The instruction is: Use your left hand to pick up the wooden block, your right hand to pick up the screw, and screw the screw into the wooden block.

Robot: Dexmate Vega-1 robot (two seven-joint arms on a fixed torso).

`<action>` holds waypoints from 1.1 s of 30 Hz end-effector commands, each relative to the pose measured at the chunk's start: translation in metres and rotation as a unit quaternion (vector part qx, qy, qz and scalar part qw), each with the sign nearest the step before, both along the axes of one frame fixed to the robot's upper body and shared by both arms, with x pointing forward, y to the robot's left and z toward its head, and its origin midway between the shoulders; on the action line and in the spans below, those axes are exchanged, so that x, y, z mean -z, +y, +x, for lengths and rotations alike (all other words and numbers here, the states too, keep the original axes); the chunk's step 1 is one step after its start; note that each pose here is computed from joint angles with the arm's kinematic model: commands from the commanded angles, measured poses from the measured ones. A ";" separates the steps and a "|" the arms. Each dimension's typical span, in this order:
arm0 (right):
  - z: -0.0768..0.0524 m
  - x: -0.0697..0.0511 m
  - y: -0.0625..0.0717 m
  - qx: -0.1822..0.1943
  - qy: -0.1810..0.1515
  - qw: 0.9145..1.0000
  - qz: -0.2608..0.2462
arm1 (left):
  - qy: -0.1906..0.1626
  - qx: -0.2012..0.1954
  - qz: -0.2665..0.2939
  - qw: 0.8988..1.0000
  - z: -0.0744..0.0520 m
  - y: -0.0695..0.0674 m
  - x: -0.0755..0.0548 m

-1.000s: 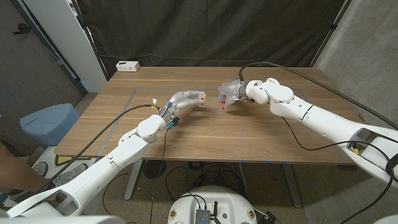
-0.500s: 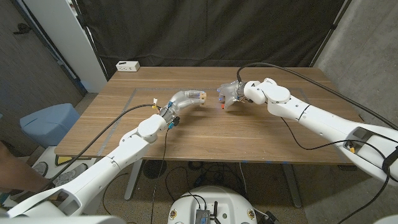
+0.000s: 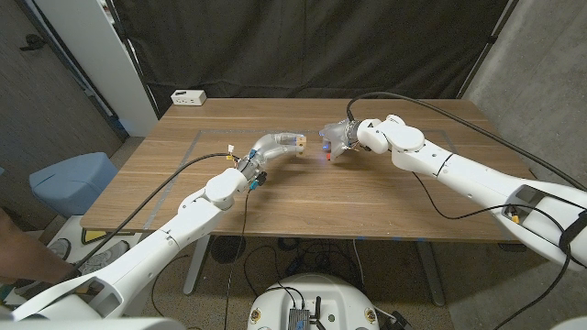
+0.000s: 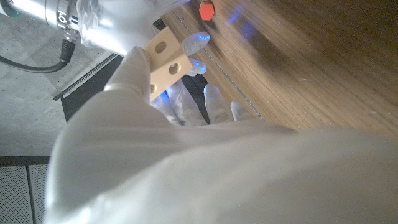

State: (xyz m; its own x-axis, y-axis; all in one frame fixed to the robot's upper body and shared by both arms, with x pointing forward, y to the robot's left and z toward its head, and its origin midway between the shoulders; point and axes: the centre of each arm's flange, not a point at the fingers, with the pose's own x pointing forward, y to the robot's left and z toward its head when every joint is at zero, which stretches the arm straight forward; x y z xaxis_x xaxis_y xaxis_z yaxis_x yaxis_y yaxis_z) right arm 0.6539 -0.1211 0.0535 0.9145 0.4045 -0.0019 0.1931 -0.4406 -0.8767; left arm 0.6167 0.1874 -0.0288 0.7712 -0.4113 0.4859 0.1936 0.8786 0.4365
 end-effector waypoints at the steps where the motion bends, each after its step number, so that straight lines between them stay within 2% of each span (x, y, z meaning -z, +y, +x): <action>1: 0.003 0.000 0.001 0.001 0.000 1.000 -0.003 | 0.000 0.001 0.001 1.000 0.000 -0.002 0.000; 33: 0.010 0.004 0.002 0.001 -0.004 1.000 0.001 | 0.003 0.003 0.003 1.000 0.002 -0.002 0.000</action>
State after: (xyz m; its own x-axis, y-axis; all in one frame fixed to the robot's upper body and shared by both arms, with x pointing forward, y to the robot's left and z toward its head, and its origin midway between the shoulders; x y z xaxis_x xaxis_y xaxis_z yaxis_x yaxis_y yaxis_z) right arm 0.6607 -0.1190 0.0517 0.9152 0.4030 0.0039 0.1986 -0.4427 -0.8744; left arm 0.6178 0.1851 -0.0282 0.7692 -0.4186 0.4829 0.1997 0.8752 0.4406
